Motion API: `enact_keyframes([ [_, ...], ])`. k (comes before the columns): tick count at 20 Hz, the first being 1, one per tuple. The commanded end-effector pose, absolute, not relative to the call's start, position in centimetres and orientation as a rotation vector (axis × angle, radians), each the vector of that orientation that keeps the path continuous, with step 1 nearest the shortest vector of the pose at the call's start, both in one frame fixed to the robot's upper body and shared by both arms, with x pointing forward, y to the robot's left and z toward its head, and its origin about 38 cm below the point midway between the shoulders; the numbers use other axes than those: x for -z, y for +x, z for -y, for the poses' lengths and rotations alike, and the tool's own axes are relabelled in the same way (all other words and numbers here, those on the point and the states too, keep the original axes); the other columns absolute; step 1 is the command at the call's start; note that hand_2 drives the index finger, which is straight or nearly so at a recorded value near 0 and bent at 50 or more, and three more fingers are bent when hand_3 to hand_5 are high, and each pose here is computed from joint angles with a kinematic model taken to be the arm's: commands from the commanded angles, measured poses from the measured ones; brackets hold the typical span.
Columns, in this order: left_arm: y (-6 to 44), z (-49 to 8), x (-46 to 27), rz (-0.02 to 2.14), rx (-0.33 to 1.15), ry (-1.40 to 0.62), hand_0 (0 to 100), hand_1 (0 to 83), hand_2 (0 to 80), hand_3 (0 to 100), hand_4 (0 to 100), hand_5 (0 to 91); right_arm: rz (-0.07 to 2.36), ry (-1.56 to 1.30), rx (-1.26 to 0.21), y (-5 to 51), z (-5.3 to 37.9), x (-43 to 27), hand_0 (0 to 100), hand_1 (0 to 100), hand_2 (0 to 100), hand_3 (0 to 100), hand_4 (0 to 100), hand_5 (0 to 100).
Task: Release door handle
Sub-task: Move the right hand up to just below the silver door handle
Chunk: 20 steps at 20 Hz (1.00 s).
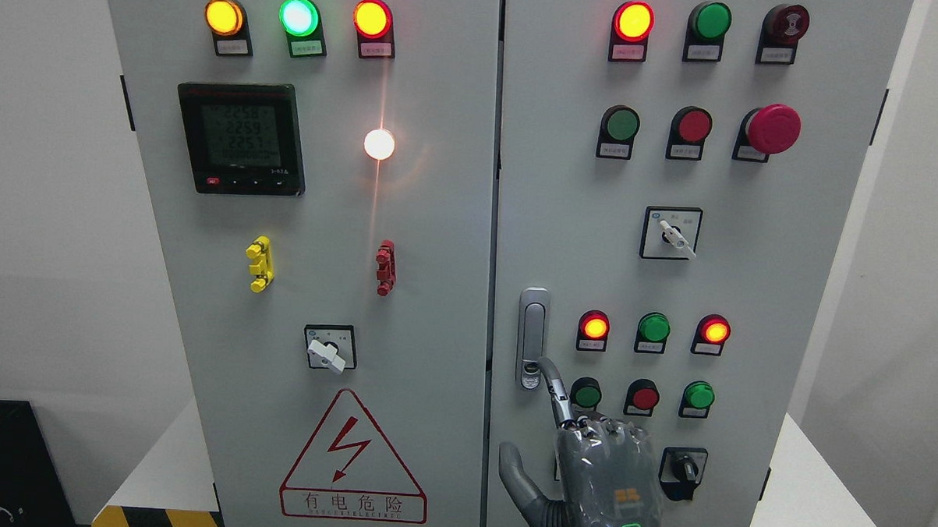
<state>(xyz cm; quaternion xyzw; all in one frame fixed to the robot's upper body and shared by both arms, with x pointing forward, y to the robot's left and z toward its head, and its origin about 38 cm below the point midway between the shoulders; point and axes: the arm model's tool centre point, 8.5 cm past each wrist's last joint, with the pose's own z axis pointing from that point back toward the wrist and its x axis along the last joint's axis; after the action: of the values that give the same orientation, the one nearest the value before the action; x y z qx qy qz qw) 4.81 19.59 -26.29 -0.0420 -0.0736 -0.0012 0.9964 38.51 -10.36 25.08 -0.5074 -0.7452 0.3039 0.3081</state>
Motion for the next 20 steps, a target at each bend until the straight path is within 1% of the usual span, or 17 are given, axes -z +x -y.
enact_keyframes([
  [1, 4.8, -19.6, 26.3, 0.148, 0.003, -0.085, 12, 55.6, 0.0, 0, 0, 0.0, 1.954, -1.328, -0.825, 38.8, 9.8, -24.4, 40, 39, 13, 100, 100, 100],
  [12, 4.8, -19.6, 26.3, 0.148, 0.003, -0.085, 12, 55.6, 0.0, 0, 0, 0.0, 1.923, -1.320, -0.869, 39.4, 9.2, -23.1, 39, 38, 12, 100, 100, 100],
  [20, 4.8, -19.6, 26.3, 0.148, 0.003, -0.085, 12, 55.6, 0.0, 0, 0, 0.0, 1.918, -1.345, -0.843, 39.7, 9.0, -23.8, 40, 36, 11, 100, 100, 100],
])
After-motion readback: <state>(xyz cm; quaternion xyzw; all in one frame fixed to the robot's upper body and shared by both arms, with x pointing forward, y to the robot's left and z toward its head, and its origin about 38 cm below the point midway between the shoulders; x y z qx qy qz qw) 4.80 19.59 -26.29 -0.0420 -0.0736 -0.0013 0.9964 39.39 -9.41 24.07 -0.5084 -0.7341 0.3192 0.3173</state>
